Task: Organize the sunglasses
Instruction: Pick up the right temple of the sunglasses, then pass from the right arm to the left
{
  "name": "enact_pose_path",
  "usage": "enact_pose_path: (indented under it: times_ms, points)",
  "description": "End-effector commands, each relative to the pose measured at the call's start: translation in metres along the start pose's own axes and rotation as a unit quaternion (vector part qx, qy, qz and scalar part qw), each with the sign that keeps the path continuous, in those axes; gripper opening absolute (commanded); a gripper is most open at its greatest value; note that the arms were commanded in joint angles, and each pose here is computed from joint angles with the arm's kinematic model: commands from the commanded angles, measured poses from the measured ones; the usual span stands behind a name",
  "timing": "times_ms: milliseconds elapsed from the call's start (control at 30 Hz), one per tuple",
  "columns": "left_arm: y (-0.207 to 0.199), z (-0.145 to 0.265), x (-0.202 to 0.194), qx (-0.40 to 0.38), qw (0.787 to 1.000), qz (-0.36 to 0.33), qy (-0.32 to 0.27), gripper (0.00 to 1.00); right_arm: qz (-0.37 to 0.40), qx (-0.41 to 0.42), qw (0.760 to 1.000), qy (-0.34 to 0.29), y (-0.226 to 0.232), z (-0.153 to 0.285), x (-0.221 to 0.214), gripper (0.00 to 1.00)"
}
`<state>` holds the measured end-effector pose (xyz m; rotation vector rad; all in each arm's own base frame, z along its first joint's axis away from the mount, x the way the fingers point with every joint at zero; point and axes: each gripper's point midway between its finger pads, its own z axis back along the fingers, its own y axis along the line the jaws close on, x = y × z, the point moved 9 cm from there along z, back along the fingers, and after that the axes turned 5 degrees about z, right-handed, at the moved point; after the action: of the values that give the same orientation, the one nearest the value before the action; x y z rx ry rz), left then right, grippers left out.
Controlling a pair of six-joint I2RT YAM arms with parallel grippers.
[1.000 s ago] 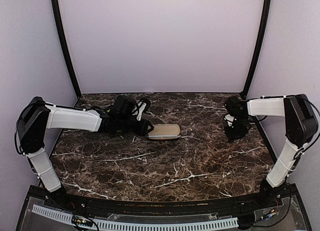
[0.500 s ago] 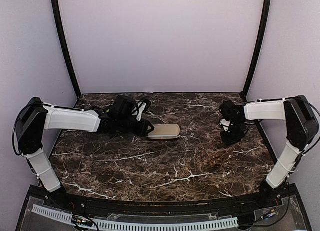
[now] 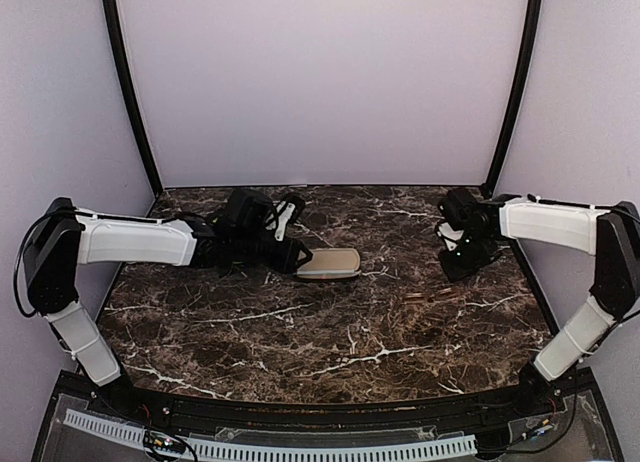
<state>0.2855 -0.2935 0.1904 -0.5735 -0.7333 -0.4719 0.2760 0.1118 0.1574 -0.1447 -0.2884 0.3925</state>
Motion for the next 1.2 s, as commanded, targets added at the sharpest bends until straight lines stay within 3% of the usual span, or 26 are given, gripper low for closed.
enact_pose_path:
  times_ms: [0,133,333,500,800,1167]
  points:
    - [-0.021,0.027,0.016,-0.034,0.998,-0.017,-0.044,0.35,0.014,0.000,0.996,-0.089,0.011,0.049,0.024,0.00]
    - [-0.036,0.042,0.026,-0.071,0.995,-0.017,-0.073,0.35,0.036,0.005,0.988,-0.151,0.028,0.081,0.041,0.00]
    - [-0.044,0.051,0.028,-0.107,0.990,0.010,-0.091,0.37,0.058,0.041,0.975,-0.212,0.061,0.094,0.048,0.00]
    - [-0.051,0.054,0.028,-0.160,0.980,0.053,-0.103,0.44,0.069,0.073,0.957,-0.271,0.090,0.107,0.053,0.00]
    - [-0.053,0.048,0.028,-0.187,0.971,0.104,-0.108,0.55,0.109,0.088,0.945,-0.295,0.132,0.104,0.048,0.00]
    - [-0.046,0.046,0.024,-0.158,0.973,0.132,-0.107,0.49,0.123,0.089,0.940,-0.306,0.151,0.103,0.046,0.00]
